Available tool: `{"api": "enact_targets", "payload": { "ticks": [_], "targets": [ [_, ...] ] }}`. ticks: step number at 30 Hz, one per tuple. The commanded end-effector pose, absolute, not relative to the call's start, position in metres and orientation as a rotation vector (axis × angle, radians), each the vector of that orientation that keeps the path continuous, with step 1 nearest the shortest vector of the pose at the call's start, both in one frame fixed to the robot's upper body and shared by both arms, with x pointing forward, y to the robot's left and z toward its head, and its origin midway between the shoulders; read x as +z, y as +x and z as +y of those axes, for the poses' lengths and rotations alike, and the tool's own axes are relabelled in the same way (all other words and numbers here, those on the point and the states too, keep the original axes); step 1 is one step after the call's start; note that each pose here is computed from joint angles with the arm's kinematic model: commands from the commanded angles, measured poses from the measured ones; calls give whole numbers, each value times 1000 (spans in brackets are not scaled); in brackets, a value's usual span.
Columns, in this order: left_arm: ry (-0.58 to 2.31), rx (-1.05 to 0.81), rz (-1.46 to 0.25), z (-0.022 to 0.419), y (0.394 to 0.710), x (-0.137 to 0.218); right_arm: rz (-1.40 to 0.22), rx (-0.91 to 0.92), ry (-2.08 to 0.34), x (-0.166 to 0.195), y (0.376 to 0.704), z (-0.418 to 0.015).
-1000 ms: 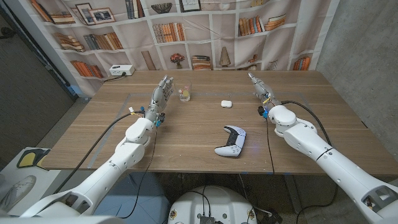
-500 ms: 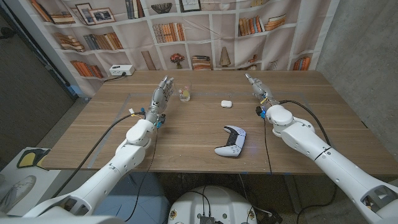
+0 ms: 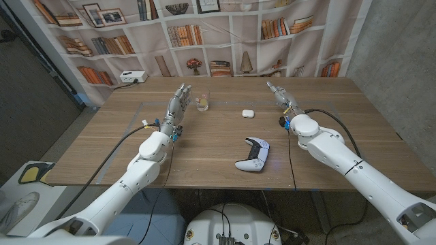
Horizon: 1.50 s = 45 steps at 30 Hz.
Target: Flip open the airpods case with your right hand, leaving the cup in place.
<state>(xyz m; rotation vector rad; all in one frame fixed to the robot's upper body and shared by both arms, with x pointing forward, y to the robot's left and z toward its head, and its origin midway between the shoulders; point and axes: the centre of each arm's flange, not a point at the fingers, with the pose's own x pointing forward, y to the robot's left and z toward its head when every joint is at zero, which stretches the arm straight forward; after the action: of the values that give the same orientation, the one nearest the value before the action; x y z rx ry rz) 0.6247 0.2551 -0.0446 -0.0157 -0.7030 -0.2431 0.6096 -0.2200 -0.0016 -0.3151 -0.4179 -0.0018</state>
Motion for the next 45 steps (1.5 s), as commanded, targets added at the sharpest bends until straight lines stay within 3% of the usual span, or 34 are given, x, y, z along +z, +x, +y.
{"api": "enact_targets", "payload": {
  "ticks": [1,45],
  "targets": [
    [-15,-240,-692,254,618,-51,-379,-49,-377,-2,599,-213],
    [-16,-246,-727,260,596,-52,-320,-174,-549,10,575,-169]
  ]
}}
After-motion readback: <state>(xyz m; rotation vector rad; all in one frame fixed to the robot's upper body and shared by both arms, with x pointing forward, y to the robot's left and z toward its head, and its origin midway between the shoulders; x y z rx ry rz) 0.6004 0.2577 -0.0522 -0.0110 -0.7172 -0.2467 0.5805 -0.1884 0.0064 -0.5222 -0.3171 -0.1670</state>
